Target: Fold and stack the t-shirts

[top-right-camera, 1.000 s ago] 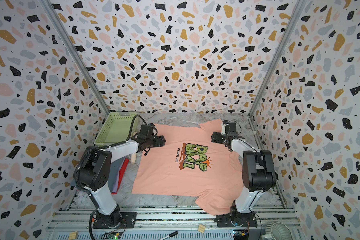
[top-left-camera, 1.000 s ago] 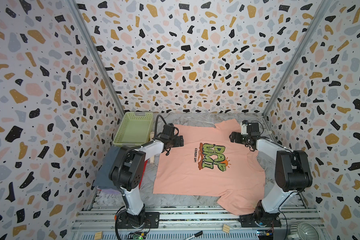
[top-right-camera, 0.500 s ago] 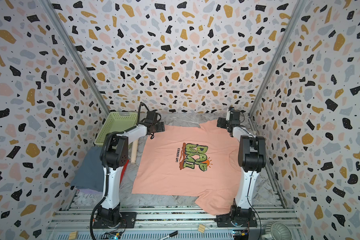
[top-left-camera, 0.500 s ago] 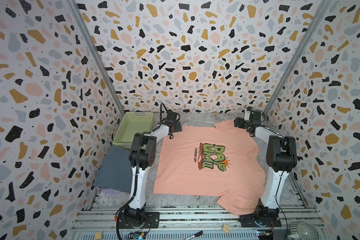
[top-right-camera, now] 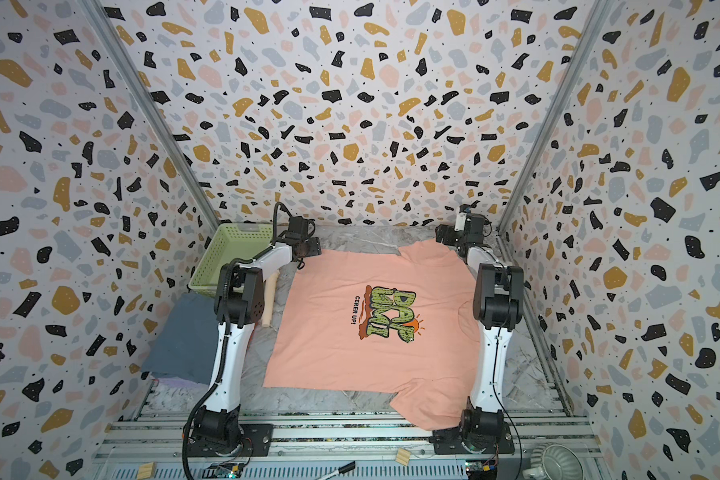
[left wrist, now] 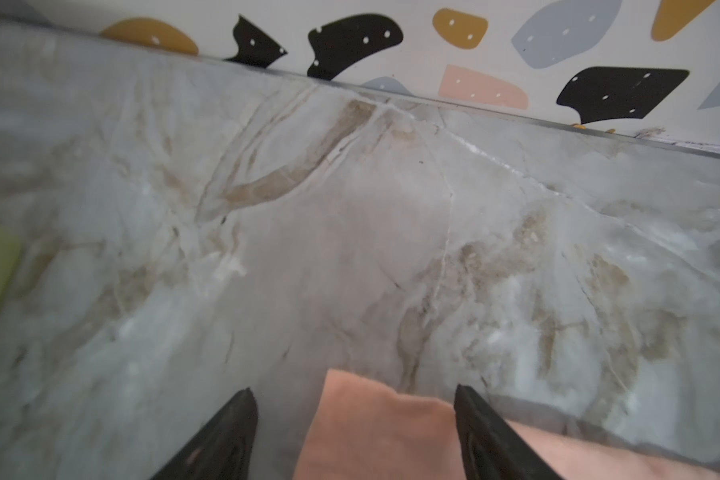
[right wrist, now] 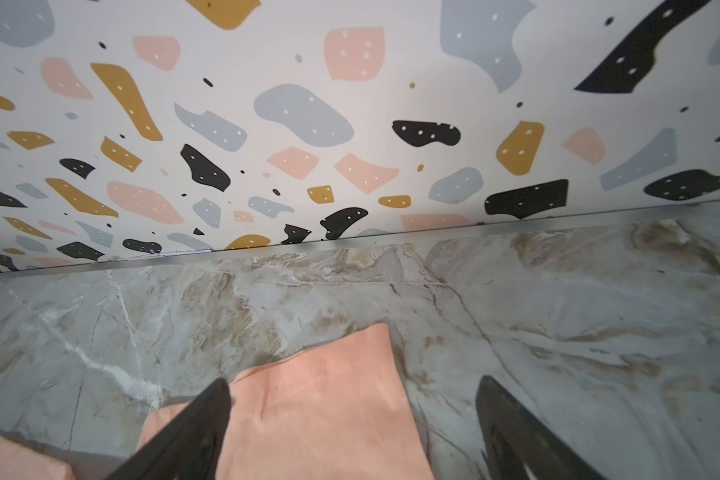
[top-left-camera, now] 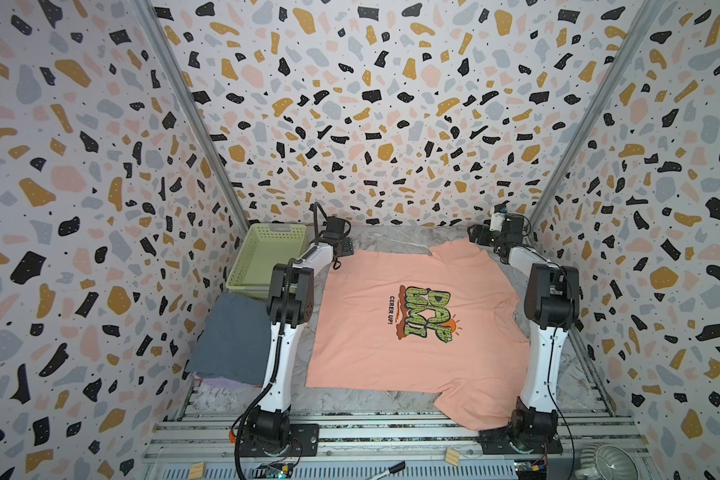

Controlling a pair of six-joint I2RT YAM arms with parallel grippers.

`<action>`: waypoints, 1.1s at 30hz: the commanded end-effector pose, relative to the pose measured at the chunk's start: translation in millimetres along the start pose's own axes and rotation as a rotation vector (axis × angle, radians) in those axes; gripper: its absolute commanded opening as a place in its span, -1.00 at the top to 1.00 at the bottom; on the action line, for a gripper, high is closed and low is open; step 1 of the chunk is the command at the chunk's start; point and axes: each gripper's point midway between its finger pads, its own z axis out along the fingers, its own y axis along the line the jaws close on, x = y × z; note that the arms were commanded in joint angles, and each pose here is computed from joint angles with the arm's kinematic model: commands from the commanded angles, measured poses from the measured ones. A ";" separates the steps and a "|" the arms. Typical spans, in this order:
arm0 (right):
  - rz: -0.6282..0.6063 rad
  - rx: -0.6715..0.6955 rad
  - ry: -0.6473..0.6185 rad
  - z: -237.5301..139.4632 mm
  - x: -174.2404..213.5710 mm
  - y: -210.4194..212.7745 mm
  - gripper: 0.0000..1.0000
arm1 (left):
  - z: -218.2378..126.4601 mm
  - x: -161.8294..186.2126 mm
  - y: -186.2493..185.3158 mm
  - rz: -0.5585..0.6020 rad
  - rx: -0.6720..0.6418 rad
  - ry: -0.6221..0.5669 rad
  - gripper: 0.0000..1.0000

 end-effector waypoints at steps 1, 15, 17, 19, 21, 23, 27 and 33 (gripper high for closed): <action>0.023 -0.029 0.003 11.9 -6.8 -3.5 -0.83 | 11.1 19.6 -6.9 -0.019 0.052 0.062 -0.19; -0.096 -0.020 0.206 50.3 45.9 7.3 -0.65 | 1.4 29.8 -8.9 -0.026 0.085 0.074 0.69; -0.167 0.042 0.241 56.9 58.6 9.7 -0.60 | -1.2 28.6 -10.7 -0.026 0.096 0.070 0.70; -0.214 0.070 0.273 63.5 69.2 13.1 -0.49 | -4.0 26.8 -12.2 -0.027 0.106 0.064 0.71; -0.218 0.078 0.291 68.1 72.8 15.1 -0.33 | -7.6 24.7 -12.8 -0.025 0.111 0.061 0.71; -0.199 0.083 0.295 70.5 73.2 15.2 -0.08 | -11.1 22.5 -13.1 -0.019 0.112 0.056 0.73; -0.149 0.090 0.296 68.8 75.1 12.5 0.45 | -15.3 18.4 -14.9 -0.011 0.119 0.042 0.76; -0.120 0.075 0.182 57.5 37.3 19.9 0.90 | -14.2 10.0 -12.5 -0.025 0.122 0.021 1.00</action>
